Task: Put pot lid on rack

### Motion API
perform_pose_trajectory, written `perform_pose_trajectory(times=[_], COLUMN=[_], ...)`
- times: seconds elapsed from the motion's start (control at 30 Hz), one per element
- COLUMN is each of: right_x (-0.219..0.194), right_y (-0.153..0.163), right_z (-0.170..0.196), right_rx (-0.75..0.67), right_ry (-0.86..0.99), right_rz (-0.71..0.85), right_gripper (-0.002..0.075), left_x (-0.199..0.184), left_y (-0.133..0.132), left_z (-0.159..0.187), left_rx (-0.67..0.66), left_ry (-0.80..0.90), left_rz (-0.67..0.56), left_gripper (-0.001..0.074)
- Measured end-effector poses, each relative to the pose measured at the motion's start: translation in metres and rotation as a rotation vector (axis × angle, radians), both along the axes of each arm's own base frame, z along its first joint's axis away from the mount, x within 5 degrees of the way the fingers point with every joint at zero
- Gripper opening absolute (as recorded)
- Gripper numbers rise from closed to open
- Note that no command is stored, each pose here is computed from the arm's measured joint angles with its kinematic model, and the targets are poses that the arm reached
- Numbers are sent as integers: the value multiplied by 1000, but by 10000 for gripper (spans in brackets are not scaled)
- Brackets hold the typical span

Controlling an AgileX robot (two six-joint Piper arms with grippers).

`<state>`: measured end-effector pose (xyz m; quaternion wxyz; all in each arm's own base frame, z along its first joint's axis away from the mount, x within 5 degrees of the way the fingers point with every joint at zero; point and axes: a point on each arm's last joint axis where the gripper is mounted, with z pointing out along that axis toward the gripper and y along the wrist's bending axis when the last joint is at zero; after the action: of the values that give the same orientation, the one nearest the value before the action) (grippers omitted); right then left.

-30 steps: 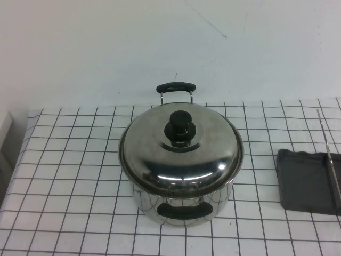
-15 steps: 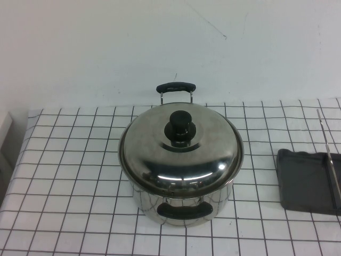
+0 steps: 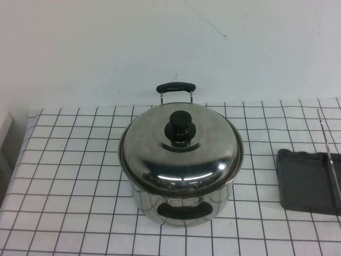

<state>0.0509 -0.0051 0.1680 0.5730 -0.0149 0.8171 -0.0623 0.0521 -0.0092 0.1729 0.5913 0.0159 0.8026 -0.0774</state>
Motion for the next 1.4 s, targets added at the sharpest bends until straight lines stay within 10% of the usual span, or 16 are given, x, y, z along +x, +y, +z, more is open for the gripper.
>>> perform_pose_trajectory(times=[0.23, 0.5, 0.77, 1.4], right_x=[0, 0, 0, 0], right_y=[0, 0, 0, 0], right_z=[0, 0, 0, 0], right_rx=[3, 5, 5, 5], right_ry=[0, 0, 0, 0], right_rz=[0, 0, 0, 0], right_gripper=[-2, -2, -2, -2], left_x=[0, 0, 1, 24], left_y=[-3, -15, -13, -28], left_z=[1, 15, 18, 141], left_rx=[-112, -765, -743, -28], left_ry=[5, 9, -40, -115], left_rz=[-7, 4, 0, -282], left_gripper=[-3, -3, -3, -1])
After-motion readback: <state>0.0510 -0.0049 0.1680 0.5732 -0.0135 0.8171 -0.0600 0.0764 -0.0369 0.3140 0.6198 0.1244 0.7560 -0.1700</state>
